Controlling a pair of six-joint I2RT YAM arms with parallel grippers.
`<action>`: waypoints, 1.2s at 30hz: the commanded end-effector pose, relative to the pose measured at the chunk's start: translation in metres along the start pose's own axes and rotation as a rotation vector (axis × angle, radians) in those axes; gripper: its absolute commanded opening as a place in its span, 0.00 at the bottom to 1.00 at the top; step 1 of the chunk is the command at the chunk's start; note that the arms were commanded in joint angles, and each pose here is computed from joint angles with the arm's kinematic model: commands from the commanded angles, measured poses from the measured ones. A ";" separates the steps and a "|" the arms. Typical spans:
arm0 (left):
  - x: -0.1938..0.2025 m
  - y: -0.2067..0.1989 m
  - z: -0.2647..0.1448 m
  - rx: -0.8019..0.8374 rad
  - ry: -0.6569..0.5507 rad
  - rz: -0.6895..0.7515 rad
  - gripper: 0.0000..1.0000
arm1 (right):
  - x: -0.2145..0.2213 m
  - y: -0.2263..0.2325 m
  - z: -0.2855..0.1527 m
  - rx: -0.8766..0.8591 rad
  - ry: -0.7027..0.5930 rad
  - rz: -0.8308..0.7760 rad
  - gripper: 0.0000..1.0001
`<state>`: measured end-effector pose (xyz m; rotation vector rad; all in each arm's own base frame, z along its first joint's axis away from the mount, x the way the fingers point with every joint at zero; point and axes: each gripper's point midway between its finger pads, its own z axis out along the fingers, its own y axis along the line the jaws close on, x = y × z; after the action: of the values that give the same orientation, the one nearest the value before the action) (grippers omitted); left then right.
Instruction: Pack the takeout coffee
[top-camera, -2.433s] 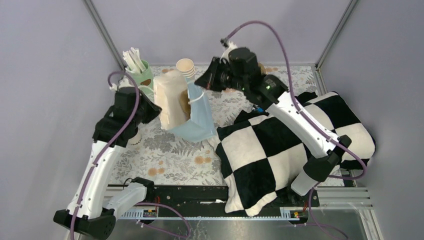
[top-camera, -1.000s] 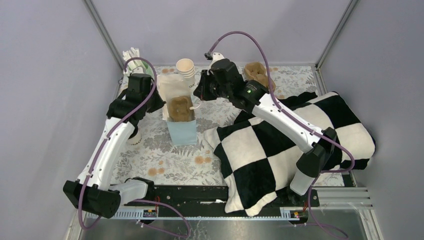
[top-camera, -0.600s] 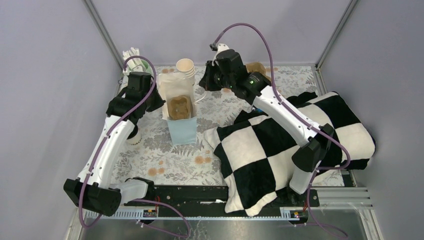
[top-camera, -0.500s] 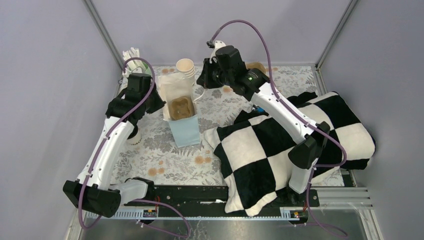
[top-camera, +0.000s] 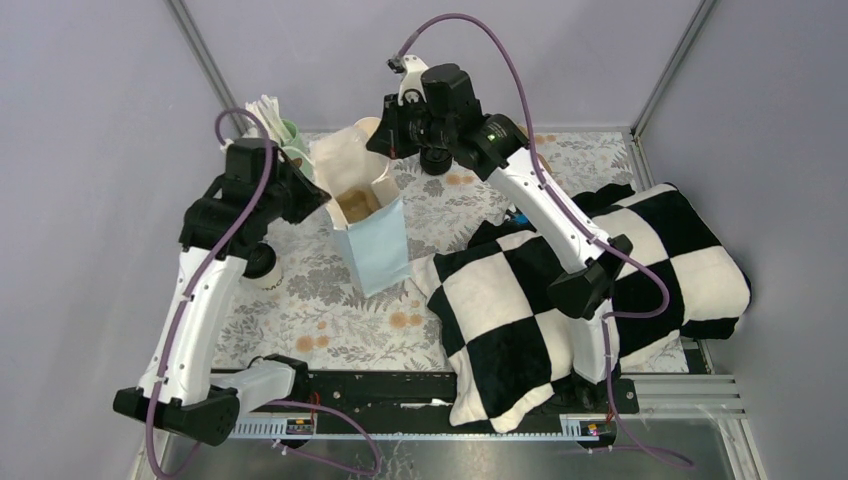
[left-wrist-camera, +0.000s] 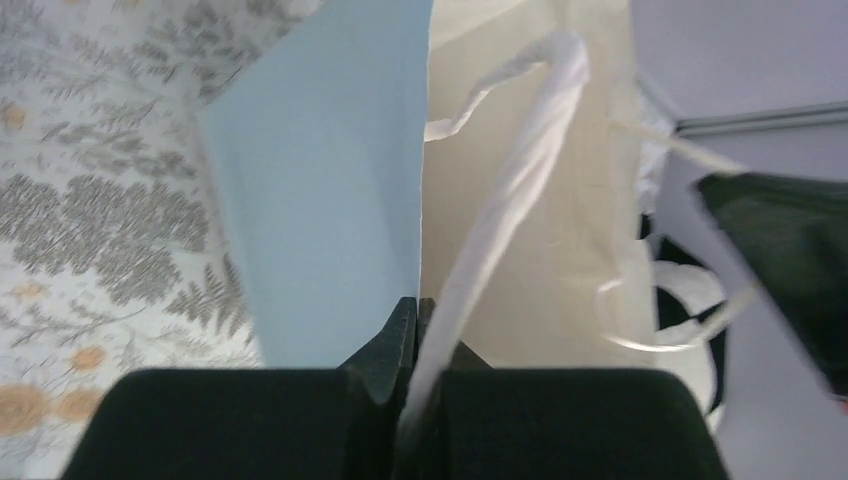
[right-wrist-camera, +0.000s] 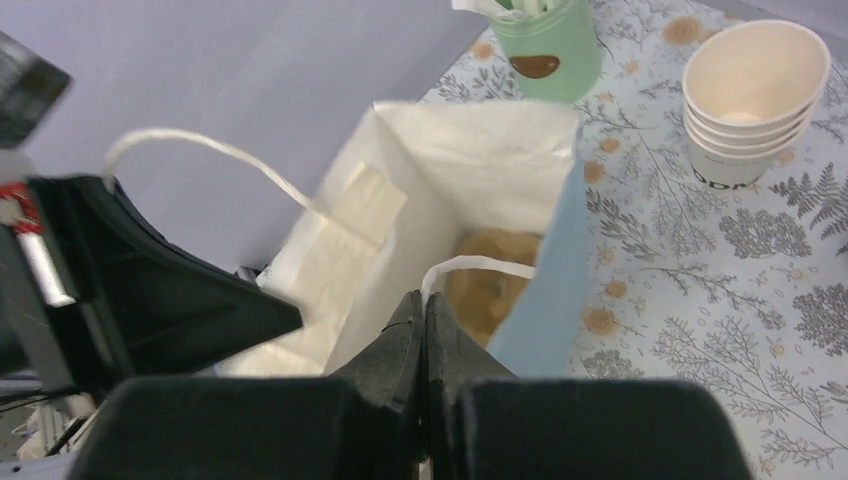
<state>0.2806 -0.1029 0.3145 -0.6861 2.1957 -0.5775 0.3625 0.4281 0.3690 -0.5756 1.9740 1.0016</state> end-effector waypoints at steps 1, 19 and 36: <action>-0.041 -0.031 -0.043 0.084 -0.151 -0.093 0.00 | -0.046 0.040 -0.042 -0.122 -0.130 -0.047 0.00; 0.016 0.036 0.007 -0.046 -0.085 -0.263 0.43 | 0.022 -0.040 0.044 -0.131 0.033 -0.116 0.04; -0.025 0.013 -0.034 -0.023 -0.182 -0.030 0.71 | -0.024 -0.015 0.030 -0.275 -0.077 0.060 0.00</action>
<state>0.2674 -0.0825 0.3284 -0.8122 2.0315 -0.5753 0.3989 0.4529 0.3494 -0.6737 1.8431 1.3099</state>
